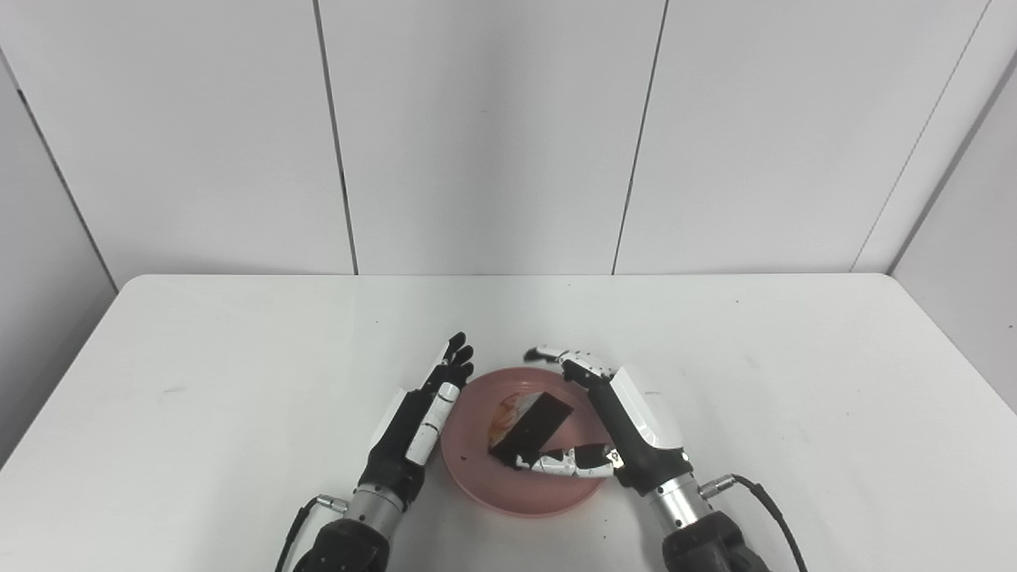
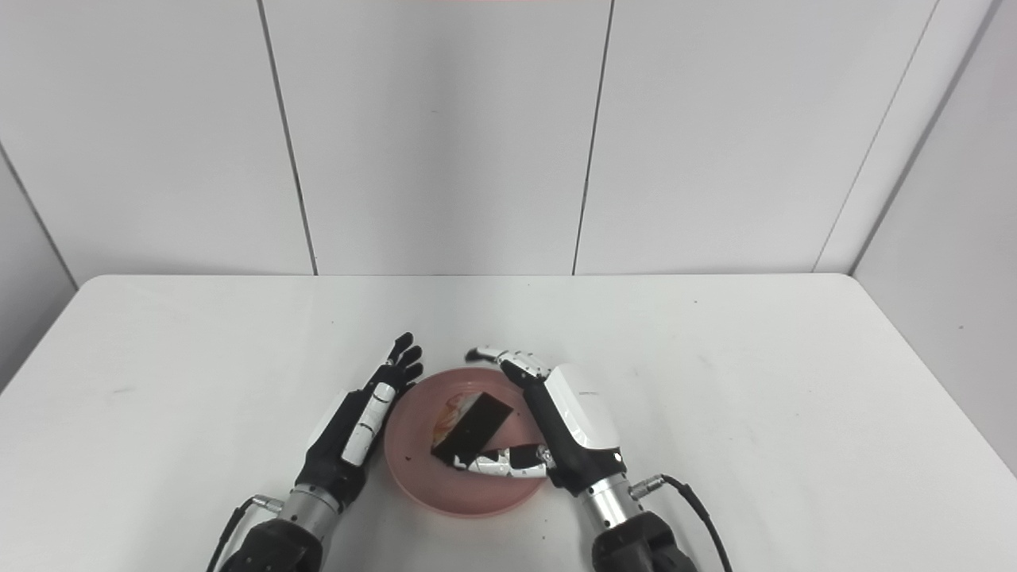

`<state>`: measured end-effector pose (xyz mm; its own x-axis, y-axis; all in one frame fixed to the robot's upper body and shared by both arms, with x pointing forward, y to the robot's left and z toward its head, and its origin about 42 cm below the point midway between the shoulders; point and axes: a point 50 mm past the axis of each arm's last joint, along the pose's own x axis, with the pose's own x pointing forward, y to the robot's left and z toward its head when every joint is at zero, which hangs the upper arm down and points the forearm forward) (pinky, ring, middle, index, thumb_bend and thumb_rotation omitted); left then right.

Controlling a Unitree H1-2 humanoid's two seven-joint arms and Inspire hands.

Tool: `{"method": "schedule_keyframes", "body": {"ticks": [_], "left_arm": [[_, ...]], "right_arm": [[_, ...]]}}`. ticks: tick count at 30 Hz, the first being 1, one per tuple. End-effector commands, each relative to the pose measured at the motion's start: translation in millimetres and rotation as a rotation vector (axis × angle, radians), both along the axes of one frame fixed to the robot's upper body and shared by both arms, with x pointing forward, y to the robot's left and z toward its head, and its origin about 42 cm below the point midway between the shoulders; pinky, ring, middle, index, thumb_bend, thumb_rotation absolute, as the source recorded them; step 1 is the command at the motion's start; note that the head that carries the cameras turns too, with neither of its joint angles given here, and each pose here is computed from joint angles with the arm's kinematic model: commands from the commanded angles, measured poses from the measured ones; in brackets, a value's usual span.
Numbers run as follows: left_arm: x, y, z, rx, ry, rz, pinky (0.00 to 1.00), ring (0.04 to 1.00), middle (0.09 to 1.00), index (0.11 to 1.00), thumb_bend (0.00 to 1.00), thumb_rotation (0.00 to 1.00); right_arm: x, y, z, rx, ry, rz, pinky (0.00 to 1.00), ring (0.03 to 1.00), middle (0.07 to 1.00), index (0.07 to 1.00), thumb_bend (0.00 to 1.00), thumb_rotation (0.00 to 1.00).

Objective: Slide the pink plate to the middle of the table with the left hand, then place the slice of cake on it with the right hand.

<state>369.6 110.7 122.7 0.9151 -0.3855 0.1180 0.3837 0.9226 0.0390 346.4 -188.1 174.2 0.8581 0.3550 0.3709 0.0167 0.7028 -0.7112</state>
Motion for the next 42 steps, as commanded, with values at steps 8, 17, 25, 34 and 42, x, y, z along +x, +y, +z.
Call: {"method": "schedule_keyframes", "body": {"ticks": [8, 17, 25, 34, 42], "left_arm": [[-8.8, 1.6, -11.9, -0.006, 0.032, 0.005, 0.96, 0.977, 0.988, 0.992, 0.72, 1.0], [-8.2, 2.4, -11.3, 0.007, 0.026, 0.007, 0.97, 0.973, 0.988, 0.991, 0.73, 1.0], [-9.1, 2.5, -10.9, -0.006, 0.034, 0.005, 0.99, 0.982, 0.994, 0.995, 0.7, 1.0], [-9.1, 4.6, -10.7, -0.008, 0.025, 0.012, 1.0, 1.0, 1.0, 1.0, 0.71, 1.0], [-10.6, 6.5, -9.7, -0.016, -0.025, 0.062, 0.98, 1.0, 1.0, 1.0, 0.74, 1.0]], "right_arm": [[-1.0, -7.2, 17.5, 0.052, -0.004, 0.044, 0.78, 0.915, 0.938, 0.893, 0.6, 0.38], [-3.6, -15.4, 18.6, 0.124, -0.016, 0.015, 0.88, 0.978, 0.998, 0.969, 0.58, 0.56], [1.2, -29.8, 5.3, 0.284, 0.079, -0.037, 0.92, 0.953, 0.987, 0.979, 0.68, 0.74], [3.4, -39.8, -1.5, 0.454, 0.179, -0.059, 0.95, 0.936, 0.985, 1.0, 0.58, 0.78], [5.5, -42.8, -9.8, 0.633, 0.283, -0.026, 1.0, 0.999, 1.0, 1.0, 0.64, 0.86]]}}
